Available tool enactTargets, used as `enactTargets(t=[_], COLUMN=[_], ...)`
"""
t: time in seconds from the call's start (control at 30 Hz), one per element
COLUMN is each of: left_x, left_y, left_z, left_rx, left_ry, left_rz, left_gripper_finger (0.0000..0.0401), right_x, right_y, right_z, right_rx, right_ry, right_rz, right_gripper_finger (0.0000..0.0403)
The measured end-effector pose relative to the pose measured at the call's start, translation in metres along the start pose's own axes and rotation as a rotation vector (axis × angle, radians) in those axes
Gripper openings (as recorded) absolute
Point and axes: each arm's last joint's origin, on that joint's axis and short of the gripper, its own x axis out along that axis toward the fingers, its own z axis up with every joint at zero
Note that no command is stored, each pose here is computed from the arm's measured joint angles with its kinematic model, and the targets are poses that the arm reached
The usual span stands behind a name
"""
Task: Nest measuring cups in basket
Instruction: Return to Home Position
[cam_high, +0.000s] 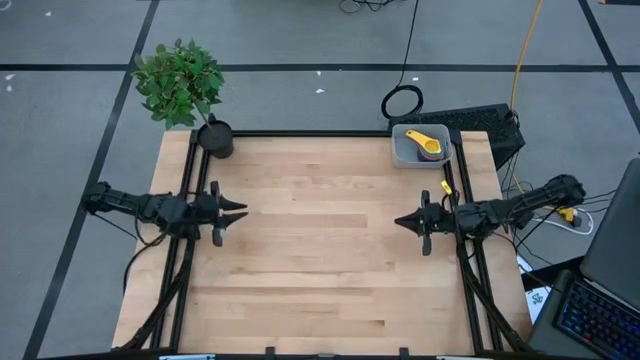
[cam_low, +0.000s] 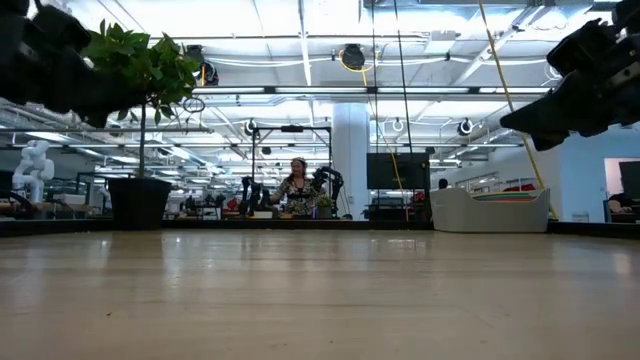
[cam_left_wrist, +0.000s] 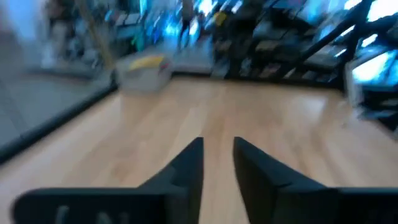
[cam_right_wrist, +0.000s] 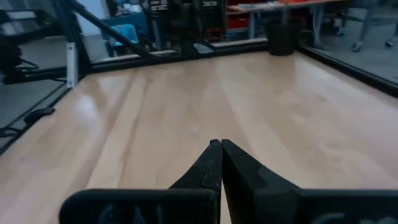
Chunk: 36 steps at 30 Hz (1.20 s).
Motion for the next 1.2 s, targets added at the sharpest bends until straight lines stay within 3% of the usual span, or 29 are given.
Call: enactTargets(t=[0.13, 0.27, 0.57, 0.7, 0.83, 1.0, 1.2], left_x=[0.003, 0.005, 0.004, 0.004, 0.005, 0.007, 0.01], left_y=[-0.003, -0.004, -0.005, -0.008, -0.005, 0.001, 0.005], left_z=[0.001, 0.0, 0.0, -0.001, -0.002, -0.002, -0.004], left_rx=[0.084, 0.091, 0.159, 0.179, 0.179, 0.172, 0.133], left_ry=[-0.104, -0.112, -0.115, -0.111, -0.108, -0.098, -0.067], left_rz=[-0.037, -0.04, -0.083, -0.178, -0.172, -0.117, -0.156], left_gripper_finger=[0.0041, 0.0006, 0.0004, 0.0004, 0.0004, 0.0003, 0.0002], right_x=[-0.002, -0.005, -0.018, -0.018, -0.018, -0.016, -0.015], right_y=[0.001, 0.002, 0.0, 0.0, -0.001, -0.005, -0.008], right_z=[0.003, 0.006, 0.018, 0.018, 0.018, 0.018, 0.017], right_rx=[0.0, 0.014, 0.009, 0.025, 0.045, 0.022, 0.038], right_ry=[-0.029, -0.061, -0.221, -0.211, -0.197, -0.205, -0.184], right_rz=[0.059, 0.088, 0.168, 0.215, 0.263, 0.216, 0.204], right_gripper_finger=[0.0, 0.0, 0.0, 0.0, 0.0, 0.0, 0.0])
